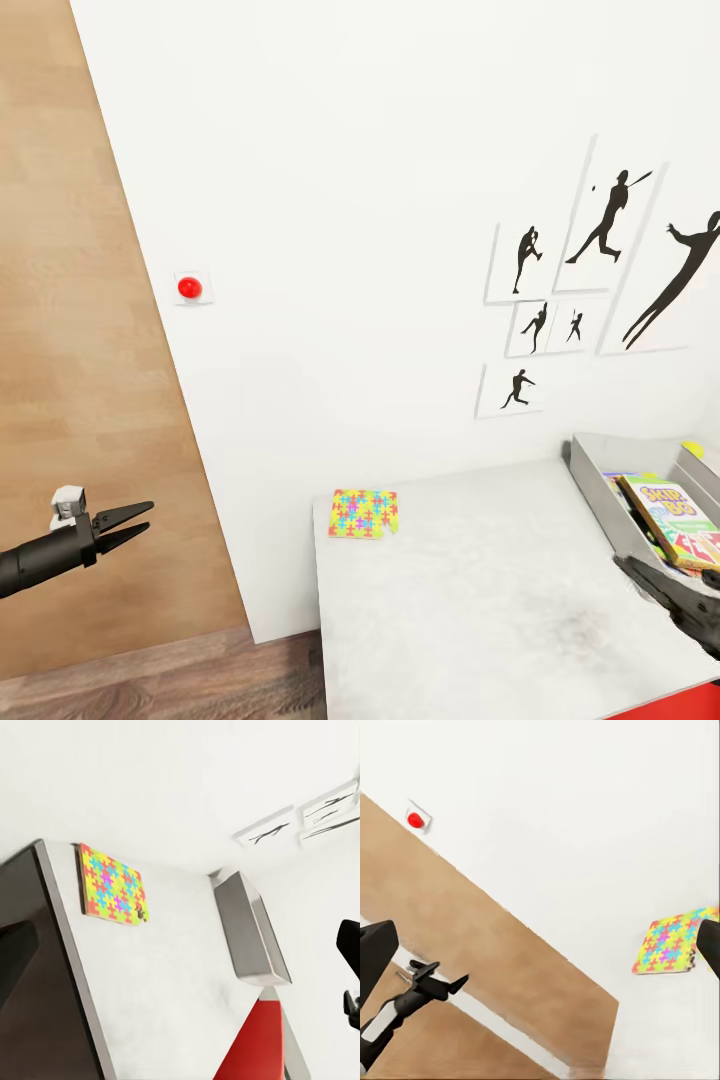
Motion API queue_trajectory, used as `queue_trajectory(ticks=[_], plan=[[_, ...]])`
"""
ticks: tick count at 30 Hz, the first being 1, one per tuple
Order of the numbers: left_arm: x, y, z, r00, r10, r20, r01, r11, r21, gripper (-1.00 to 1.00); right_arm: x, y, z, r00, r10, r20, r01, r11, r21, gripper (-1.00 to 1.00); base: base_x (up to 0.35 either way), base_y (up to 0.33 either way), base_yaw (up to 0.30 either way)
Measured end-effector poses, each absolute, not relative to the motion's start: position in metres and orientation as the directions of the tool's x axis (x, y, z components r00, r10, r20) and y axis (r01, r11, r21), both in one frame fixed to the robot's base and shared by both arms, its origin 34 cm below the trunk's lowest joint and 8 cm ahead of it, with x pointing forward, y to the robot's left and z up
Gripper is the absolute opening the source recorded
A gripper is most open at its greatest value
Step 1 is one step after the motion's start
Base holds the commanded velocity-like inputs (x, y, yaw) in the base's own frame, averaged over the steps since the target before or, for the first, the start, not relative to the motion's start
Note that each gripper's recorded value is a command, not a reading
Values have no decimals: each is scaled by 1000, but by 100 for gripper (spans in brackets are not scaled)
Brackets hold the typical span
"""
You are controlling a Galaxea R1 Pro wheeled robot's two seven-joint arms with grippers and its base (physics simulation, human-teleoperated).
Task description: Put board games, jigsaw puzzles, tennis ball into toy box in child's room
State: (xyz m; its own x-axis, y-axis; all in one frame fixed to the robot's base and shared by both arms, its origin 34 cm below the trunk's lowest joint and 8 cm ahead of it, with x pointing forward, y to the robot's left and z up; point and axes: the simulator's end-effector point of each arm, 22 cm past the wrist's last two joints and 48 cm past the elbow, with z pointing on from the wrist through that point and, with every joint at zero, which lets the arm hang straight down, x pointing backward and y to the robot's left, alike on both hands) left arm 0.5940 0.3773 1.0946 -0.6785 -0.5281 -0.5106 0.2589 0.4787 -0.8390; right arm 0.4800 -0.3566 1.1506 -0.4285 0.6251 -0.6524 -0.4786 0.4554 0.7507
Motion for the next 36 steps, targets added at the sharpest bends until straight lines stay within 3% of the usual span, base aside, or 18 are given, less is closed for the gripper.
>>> queue_trajectory(ticks=[7,14,19,24,36], plan=[[594,377,1094,-679,-528,-510,258,478,-840,100,556,-326,1146,-516,579,-632,-373,512,774,100,0,0,0],[594,376,1094,-679,-528,-509,258,478,-840,100,665,-251,1158,-584,386,-714,-324,696,641,100,0,0,0],[594,376,1094,-680,-529,-509,257,477,-840,100,735,-194,1098,-725,328,-606,-119,807,579,100,0,0,0],[594,376,1094,-679,-529,-509,257,478,-840,100,759,-161,1030,-829,322,-458,112,897,428,100,0,0,0],[594,377,1093,-679,-528,-509,257,479,-839,100,768,-166,1009,-834,284,-473,178,950,257,100,0,0,0]])
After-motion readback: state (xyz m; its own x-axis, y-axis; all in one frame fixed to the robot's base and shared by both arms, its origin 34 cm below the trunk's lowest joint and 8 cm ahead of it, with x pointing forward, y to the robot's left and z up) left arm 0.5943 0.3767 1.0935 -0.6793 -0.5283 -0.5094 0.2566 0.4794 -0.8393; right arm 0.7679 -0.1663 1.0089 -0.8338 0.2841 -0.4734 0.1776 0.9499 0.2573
